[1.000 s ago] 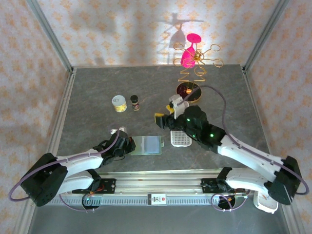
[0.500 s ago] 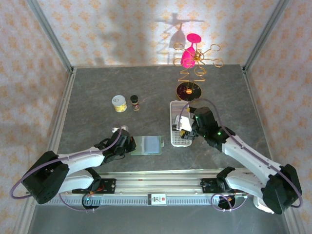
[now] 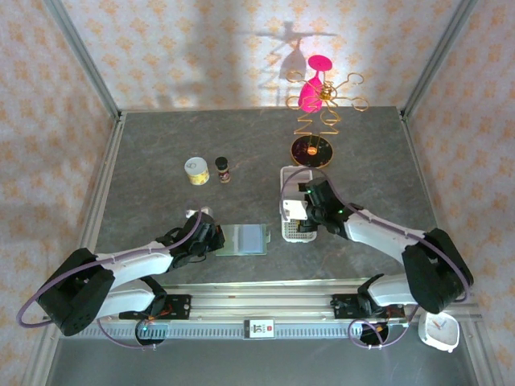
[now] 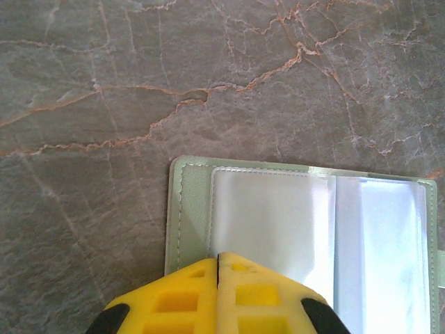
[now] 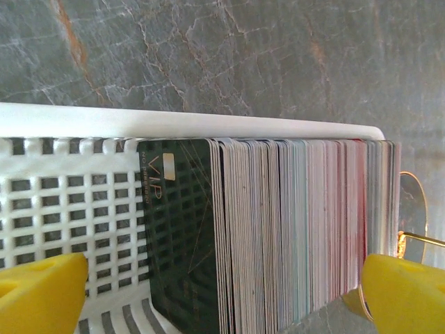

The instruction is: Put the credit cards into the card holder

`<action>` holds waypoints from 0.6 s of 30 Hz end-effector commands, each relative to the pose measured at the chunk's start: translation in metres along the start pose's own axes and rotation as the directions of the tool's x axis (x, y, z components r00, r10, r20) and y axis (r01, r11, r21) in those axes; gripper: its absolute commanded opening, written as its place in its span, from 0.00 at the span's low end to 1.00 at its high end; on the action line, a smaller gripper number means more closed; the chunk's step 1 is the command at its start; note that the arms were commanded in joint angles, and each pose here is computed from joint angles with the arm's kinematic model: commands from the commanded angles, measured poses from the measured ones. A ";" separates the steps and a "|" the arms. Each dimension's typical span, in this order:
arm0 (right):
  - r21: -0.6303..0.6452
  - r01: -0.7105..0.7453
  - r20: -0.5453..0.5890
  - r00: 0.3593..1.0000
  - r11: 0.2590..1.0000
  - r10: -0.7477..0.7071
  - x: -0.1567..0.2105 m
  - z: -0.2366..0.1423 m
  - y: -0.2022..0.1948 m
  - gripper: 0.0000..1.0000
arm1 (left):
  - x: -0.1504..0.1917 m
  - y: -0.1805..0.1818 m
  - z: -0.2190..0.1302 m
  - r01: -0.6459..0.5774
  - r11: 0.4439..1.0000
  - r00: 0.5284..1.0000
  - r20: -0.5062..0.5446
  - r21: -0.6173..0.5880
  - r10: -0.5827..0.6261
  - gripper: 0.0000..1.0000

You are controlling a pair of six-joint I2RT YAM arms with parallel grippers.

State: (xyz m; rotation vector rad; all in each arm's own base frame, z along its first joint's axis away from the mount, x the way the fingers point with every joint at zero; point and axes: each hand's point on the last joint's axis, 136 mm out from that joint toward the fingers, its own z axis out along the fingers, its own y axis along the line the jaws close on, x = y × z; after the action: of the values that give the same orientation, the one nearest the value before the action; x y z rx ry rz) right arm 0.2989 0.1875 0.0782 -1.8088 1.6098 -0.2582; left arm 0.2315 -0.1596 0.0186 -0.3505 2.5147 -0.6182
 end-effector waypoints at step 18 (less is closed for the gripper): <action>0.032 0.035 -0.005 0.999 0.999 -0.035 -0.008 0.005 -0.028 0.54 | 0.011 0.013 0.003 -0.009 0.999 0.999 -0.050 -0.049 0.007 0.00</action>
State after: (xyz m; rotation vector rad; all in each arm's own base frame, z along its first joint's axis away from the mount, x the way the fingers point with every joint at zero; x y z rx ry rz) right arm 0.3172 0.1966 0.0824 -1.8318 1.5745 -0.2896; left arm 0.2316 -0.1598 0.0181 -0.3502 2.5158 -0.6184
